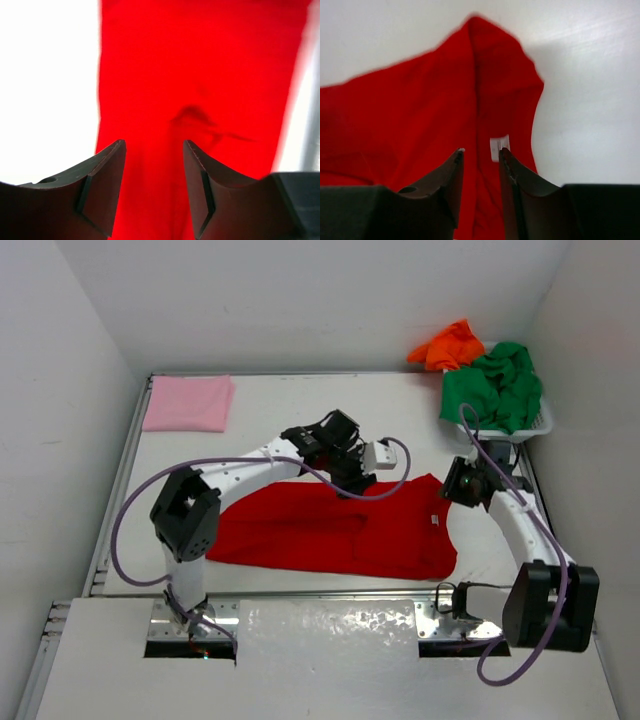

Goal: Fold and stack the t-shirts
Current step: Fold the other side of the tshirt into a rectangle

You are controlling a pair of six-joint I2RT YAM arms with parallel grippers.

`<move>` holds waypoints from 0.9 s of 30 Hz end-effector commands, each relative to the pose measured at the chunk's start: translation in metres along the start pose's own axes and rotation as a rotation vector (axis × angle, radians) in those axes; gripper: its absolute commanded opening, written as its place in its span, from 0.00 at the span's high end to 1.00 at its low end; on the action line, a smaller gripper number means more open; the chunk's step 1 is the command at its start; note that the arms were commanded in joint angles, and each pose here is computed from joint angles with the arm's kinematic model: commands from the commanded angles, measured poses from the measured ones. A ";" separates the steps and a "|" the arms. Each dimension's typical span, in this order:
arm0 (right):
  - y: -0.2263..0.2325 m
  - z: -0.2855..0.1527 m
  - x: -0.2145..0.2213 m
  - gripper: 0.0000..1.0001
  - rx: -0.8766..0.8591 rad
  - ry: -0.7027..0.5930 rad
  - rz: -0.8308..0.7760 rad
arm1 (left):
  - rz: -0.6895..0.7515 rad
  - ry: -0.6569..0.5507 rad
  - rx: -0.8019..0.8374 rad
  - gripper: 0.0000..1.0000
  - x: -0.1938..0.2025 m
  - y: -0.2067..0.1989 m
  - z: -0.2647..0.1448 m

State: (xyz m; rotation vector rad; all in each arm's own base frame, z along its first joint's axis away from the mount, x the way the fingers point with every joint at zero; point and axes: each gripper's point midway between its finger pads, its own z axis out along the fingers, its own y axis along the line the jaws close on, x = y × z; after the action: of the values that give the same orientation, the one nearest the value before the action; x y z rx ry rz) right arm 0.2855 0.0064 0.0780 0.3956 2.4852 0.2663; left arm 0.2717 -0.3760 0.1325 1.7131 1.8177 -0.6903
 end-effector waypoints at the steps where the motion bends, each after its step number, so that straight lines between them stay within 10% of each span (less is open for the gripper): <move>1: -0.001 -0.006 0.034 0.68 -0.017 0.075 0.040 | -0.108 0.006 -0.119 0.53 0.016 0.031 0.019; 27: 0.018 0.016 0.139 0.72 -0.206 0.331 0.152 | -0.160 0.117 -0.139 0.54 0.076 0.034 0.060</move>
State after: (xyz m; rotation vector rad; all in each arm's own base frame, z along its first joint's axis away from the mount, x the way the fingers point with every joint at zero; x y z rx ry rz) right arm 0.1876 0.0683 -0.0051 0.5061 2.7306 0.6696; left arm 0.3013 -0.3565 0.0362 1.5555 2.0873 -0.5274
